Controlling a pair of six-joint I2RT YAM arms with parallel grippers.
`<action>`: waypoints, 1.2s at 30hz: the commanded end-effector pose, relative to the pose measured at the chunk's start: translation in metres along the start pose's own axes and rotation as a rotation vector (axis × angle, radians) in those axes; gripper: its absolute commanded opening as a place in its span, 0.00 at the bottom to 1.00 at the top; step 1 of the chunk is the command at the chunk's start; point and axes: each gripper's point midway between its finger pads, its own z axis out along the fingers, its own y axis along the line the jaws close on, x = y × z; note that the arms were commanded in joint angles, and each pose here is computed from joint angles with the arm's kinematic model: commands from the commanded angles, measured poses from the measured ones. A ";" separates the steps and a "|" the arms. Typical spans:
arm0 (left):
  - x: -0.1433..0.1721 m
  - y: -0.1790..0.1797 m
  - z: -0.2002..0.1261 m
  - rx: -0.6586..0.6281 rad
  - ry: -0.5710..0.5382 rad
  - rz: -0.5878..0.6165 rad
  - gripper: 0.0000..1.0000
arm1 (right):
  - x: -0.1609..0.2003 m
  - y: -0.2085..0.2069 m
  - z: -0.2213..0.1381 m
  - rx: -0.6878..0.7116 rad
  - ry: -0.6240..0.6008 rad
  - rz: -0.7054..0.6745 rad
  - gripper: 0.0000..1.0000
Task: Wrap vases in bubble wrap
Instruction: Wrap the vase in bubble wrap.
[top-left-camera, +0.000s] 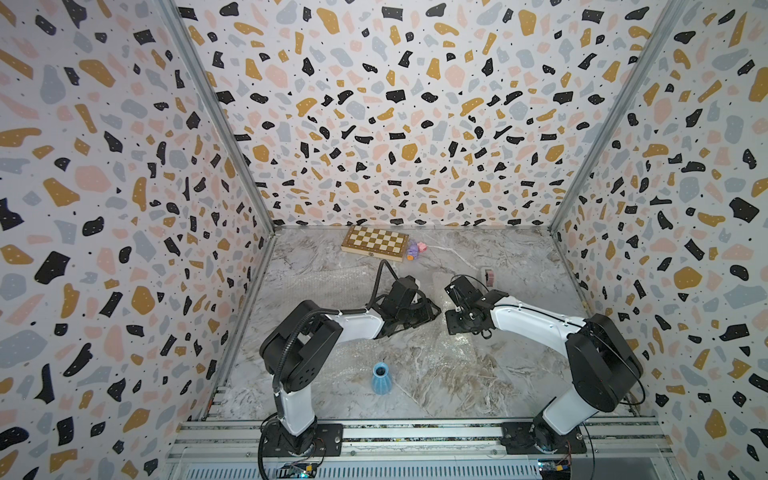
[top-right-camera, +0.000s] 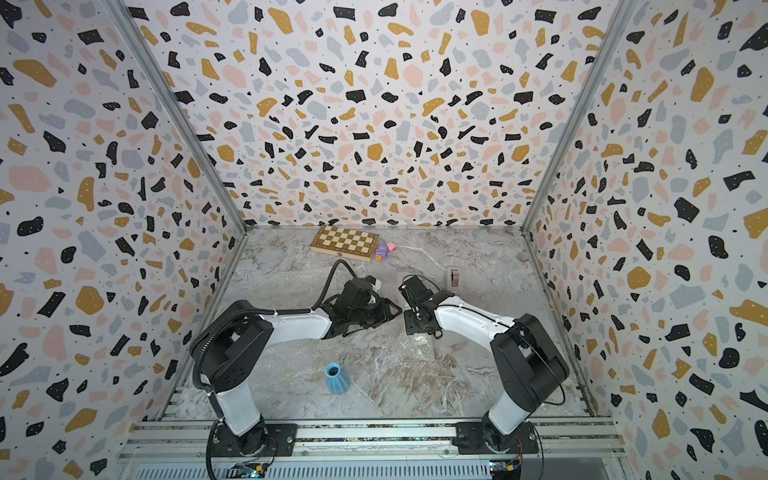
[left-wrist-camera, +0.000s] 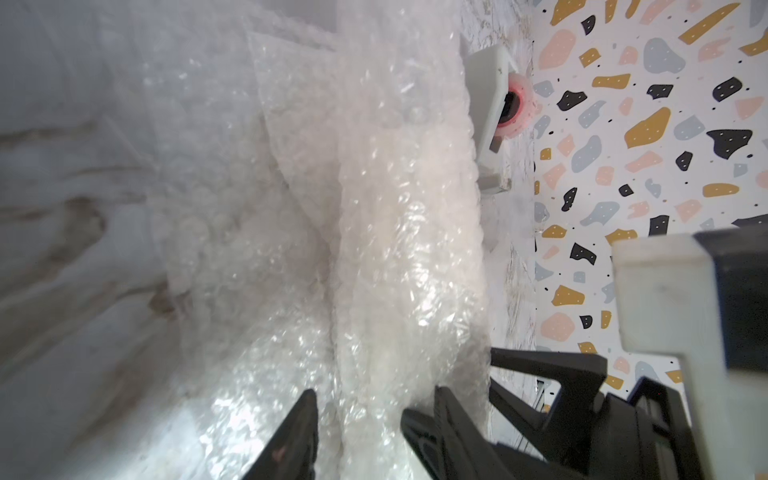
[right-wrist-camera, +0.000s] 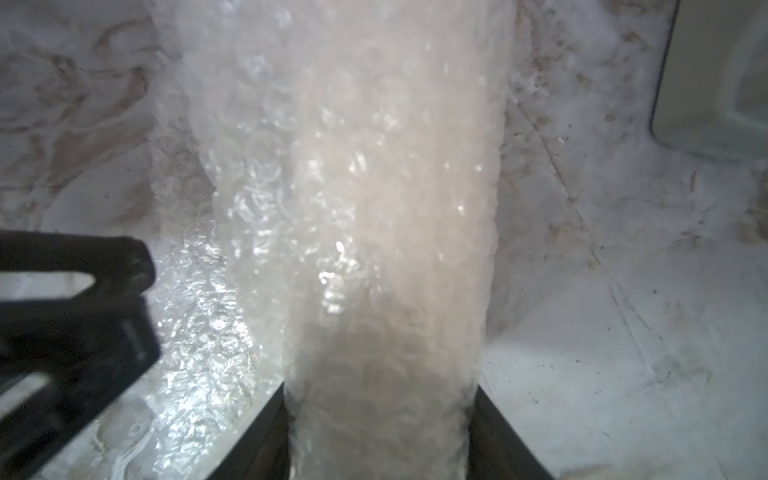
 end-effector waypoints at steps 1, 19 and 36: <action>-0.009 -0.014 0.012 0.056 -0.018 0.014 0.45 | 0.008 -0.002 0.003 0.024 0.032 -0.006 0.51; 0.019 0.030 0.044 -0.060 0.069 -0.011 0.25 | -0.011 0.018 -0.041 -0.263 -0.046 0.035 0.78; 0.024 0.041 0.036 -0.082 0.065 -0.008 0.22 | -0.002 0.007 -0.002 -0.583 0.027 0.210 0.75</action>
